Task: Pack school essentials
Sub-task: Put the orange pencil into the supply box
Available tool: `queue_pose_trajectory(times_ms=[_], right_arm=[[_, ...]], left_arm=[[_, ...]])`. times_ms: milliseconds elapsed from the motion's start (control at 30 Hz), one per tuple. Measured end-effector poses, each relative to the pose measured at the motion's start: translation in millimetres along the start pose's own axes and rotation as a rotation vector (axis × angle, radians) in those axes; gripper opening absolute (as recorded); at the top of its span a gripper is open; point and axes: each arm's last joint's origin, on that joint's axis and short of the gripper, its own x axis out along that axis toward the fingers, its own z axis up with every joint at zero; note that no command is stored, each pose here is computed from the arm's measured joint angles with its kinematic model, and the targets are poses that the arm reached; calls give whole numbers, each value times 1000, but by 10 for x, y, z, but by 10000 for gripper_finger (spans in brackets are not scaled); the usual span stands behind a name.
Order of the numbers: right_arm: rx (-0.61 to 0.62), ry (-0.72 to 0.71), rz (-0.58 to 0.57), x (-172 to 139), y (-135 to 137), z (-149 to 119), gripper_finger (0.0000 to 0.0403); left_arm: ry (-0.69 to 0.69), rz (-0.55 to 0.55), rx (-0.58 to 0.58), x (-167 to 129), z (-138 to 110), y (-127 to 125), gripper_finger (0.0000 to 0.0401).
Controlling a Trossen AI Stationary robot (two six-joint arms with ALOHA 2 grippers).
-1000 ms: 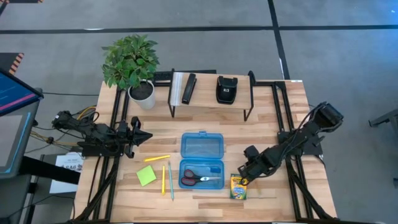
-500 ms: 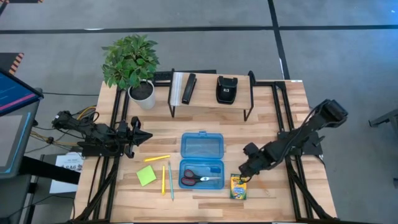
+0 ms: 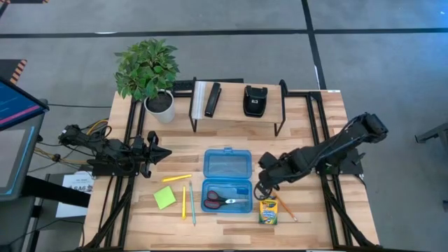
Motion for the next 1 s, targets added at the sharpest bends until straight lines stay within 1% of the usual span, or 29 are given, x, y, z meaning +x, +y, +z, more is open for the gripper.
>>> queue_pose_trajectory(times_ms=[133,200,333,433,567,633,767,867,1000], right_arm=[[-8,131,-68,82,47,-238,39],[-14,153,-98,84,79,-393,56],[2,139,-56,85,157,-713,96],[24,119,-38,110,163,-939,128],[45,126,-21,284,148,-1167,165],[44,126,-10,358,169,-1222,178],[32,130,-41,521,203,-1274,192],[17,162,-85,658,213,-1291,192],[9,202,-151,828,204,-1302,181]], left_arm=[[2,0,1,0,-2,0,0],[3,0,4,0,-2,0,0],[3,0,3,0,-4,1,0],[2,0,3,0,-3,1,0],[1,0,1,0,0,0,0],[1,0,1,0,-1,0,0],[0,0,0,0,-1,0,0],[1,0,1,0,-1,0,0],[0,0,0,0,0,0,0]])
